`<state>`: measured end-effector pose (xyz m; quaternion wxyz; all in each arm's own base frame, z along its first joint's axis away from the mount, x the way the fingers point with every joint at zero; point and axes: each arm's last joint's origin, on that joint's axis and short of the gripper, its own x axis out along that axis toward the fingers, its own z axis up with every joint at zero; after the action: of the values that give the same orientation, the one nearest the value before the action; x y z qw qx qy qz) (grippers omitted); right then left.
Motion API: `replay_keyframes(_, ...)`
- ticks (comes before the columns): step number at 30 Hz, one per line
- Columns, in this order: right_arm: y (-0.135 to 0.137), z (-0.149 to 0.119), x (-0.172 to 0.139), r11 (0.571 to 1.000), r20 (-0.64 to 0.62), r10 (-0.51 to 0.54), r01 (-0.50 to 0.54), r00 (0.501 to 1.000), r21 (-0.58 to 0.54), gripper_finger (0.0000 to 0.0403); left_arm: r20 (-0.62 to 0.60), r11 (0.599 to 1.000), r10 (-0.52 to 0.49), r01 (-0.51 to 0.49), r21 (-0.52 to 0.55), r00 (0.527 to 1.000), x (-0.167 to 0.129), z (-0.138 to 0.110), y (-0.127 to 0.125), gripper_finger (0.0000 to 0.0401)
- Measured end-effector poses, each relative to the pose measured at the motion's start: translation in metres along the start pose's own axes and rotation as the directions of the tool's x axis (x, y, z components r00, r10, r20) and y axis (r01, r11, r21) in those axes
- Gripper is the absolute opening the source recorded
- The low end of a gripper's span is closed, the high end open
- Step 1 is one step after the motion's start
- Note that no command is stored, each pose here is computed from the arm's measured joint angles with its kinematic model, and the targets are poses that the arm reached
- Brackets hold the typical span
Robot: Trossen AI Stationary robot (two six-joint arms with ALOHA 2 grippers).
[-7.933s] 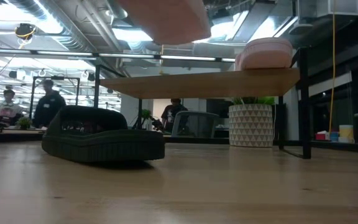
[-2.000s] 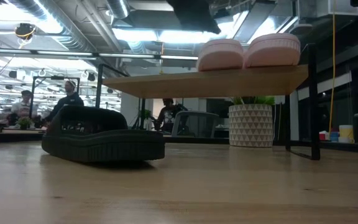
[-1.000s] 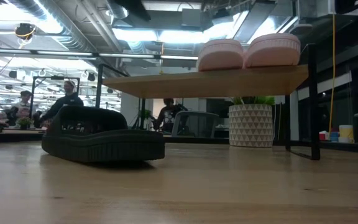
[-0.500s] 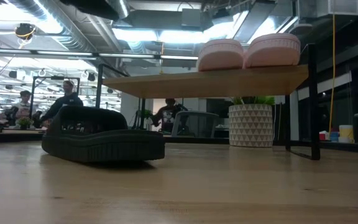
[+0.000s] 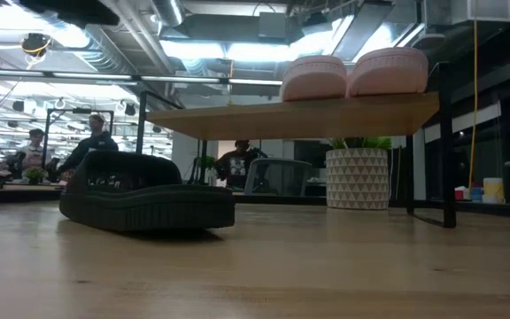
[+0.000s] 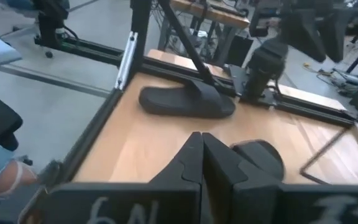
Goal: Pick and place slides into the shelf
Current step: Put the right black slide on the shelf
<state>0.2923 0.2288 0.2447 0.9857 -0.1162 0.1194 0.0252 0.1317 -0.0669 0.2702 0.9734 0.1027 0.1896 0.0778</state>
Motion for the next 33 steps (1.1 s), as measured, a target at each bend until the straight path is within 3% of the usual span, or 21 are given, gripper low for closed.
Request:
replay_keyframes(12,0.007,0.018,0.048,0.999,0.008,-0.023,0.023,1.000,0.026,0.0009,0.051,0.984,-0.177,0.175,0.031,0.983,-0.021,-0.024,-0.013,0.0089)
replay_keyframes(17,0.005,0.023,0.063,0.999,-0.073,-0.033,0.034,0.997,0.010,0.0009,0.072,0.974,-0.224,0.223,0.029,0.972,-0.027,-0.028,-0.015,0.0089)
replay_keyframes(23,-0.002,0.024,0.081,0.994,-0.166,-0.068,0.052,0.984,-0.097,0.0009,0.078,0.957,-0.288,0.285,0.049,0.954,-0.033,-0.029,-0.019,0.0089)
replay_keyframes(33,-0.039,0.036,0.095,0.977,-0.268,-0.116,0.061,0.956,-0.205,0.0009,0.079,0.948,-0.316,0.312,0.058,0.945,-0.036,-0.030,-0.022,0.0089)
